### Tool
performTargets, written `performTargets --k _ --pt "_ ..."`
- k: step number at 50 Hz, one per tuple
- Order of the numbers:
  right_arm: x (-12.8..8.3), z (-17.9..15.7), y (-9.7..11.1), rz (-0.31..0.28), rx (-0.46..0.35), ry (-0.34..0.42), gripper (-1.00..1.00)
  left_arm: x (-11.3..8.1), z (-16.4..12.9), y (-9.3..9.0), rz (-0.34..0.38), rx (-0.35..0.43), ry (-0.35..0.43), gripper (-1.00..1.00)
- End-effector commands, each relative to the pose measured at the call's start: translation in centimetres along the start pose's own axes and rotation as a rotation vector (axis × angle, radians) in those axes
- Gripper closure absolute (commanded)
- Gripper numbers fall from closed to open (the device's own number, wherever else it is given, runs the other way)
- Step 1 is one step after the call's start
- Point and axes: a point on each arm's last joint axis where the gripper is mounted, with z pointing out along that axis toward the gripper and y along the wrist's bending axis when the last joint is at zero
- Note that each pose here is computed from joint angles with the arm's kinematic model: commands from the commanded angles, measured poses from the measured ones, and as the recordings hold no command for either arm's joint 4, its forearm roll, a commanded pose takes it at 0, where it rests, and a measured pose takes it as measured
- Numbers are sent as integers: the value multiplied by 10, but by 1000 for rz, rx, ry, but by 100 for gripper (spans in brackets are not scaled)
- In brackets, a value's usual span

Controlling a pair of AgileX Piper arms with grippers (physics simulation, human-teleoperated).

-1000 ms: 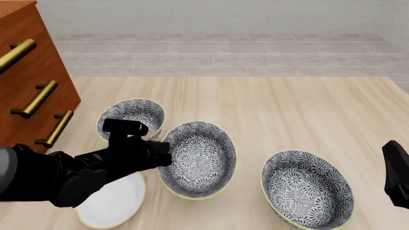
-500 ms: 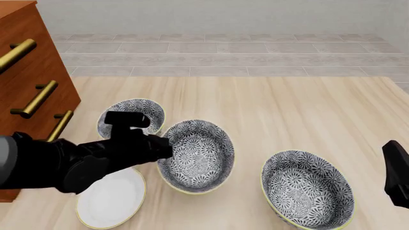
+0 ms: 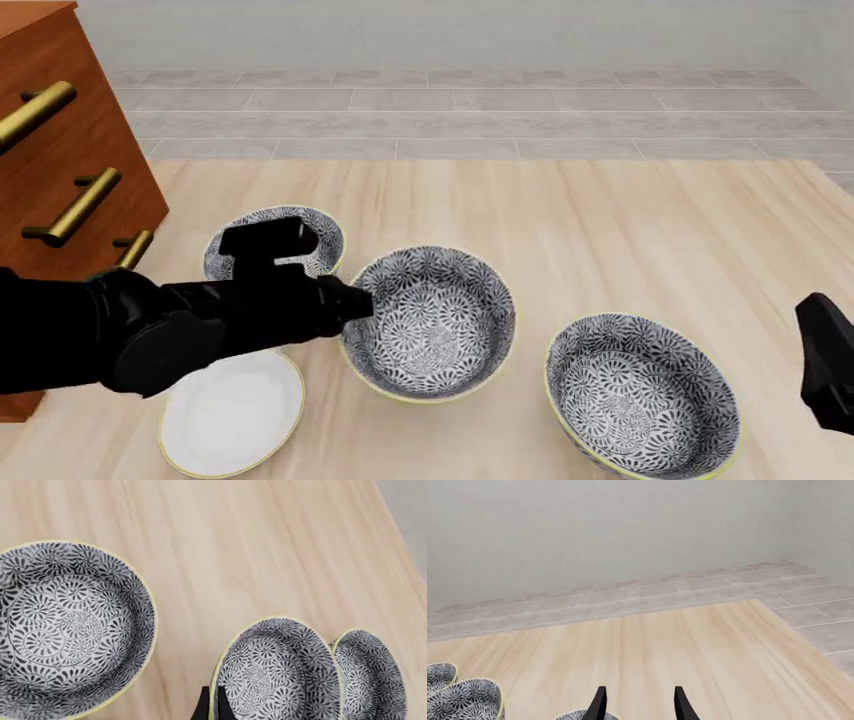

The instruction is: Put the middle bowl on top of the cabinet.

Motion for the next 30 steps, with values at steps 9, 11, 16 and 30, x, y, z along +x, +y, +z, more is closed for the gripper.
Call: performTargets --k 9,11,16,30 --pt "0 0 0 2 2 -1 -100 -27 -9 5 -49 -97 63 100" --pt "0 0 0 2 2 -1 -100 -31 -11 7 -38 -106 61 100" --pt "0 0 0 2 2 -1 -100 -44 -18 11 -22 -134 59 100" --pt "0 0 0 3 1 -1 -100 -62 -43 9 -100 -158 46 100"
